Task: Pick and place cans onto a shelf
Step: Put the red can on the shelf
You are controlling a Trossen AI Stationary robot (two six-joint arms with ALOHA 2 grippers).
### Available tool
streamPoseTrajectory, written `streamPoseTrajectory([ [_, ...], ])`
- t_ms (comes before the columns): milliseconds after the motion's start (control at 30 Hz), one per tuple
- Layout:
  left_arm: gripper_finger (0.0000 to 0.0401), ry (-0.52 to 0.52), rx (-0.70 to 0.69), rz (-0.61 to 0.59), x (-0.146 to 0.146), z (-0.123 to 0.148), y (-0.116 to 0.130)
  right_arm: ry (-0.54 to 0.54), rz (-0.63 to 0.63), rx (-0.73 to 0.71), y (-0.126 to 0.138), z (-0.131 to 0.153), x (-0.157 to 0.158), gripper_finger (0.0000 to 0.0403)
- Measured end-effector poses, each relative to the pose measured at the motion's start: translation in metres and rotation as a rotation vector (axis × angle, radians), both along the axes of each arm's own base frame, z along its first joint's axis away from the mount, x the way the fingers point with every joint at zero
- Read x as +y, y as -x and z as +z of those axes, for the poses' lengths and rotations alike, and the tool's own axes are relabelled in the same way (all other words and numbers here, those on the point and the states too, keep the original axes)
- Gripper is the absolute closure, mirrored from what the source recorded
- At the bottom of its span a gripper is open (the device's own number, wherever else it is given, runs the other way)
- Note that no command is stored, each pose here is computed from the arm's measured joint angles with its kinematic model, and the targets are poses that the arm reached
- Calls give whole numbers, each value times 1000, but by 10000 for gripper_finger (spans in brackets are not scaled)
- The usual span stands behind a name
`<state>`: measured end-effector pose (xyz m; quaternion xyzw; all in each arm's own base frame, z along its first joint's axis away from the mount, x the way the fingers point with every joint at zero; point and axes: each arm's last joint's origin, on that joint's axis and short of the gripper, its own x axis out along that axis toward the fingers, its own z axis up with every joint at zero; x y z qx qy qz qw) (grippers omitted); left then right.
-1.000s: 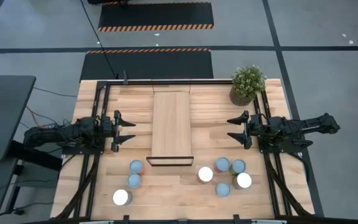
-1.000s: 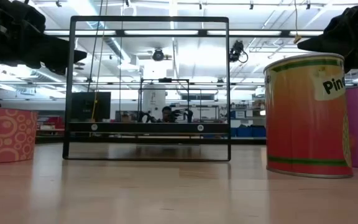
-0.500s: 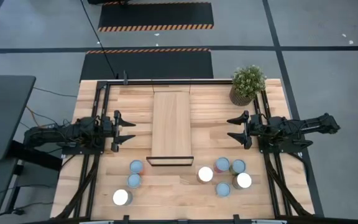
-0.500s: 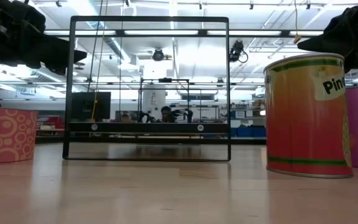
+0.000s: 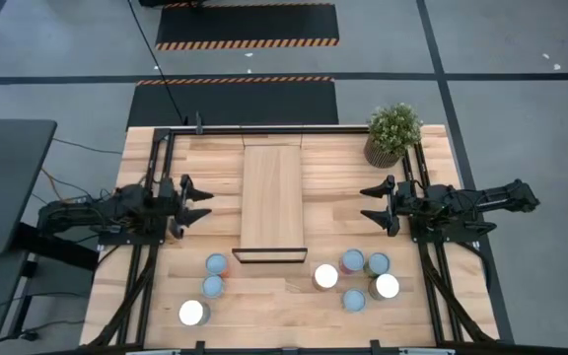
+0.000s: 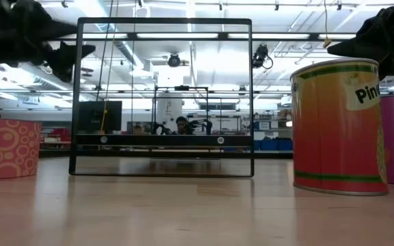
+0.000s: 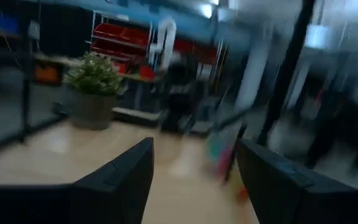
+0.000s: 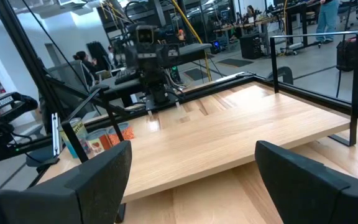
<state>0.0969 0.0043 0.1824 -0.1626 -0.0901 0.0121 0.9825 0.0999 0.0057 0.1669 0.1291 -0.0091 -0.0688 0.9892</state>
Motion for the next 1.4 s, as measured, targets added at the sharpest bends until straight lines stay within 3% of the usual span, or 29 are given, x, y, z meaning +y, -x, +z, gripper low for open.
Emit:
streamPoseTrajectory([
  [100, 168, 201, -66, -41, 0, 5, 1, 0, 0, 0, 0, 0, 0, 54],
  [367, 168, 156, -78, 1, 1, 6, 1, 0, 0, 0, 0, 0, 0, 54],
  [500, 168, 354, -215, -54, 1, 18, 5, 0, 0, 0, 0, 0, 0, 54],
  [767, 168, 551, -423, -147, 1, 35, 14, 0, -34, -3, 0, 0, -1, 54],
  [900, 168, 520, -487, -130, 2, 58, 20, -43, -114, -87, 1, 8, -3, 54],
  [967, 168, 475, -513, -90, 2, 73, 23, -199, -90, -202, 2, 16, -3, 54],
  [1033, 168, 421, -515, -60, 3, 86, 23, -277, -96, -302, 4, 24, -4, 54],
  [1167, 168, 342, -506, -25, 3, 112, 18, -303, -84, -450, 8, 38, -6, 54],
  [1400, 168, 355, -519, 78, 6, 148, 8, -236, -70, -536, 15, 72, -9, 54],
])
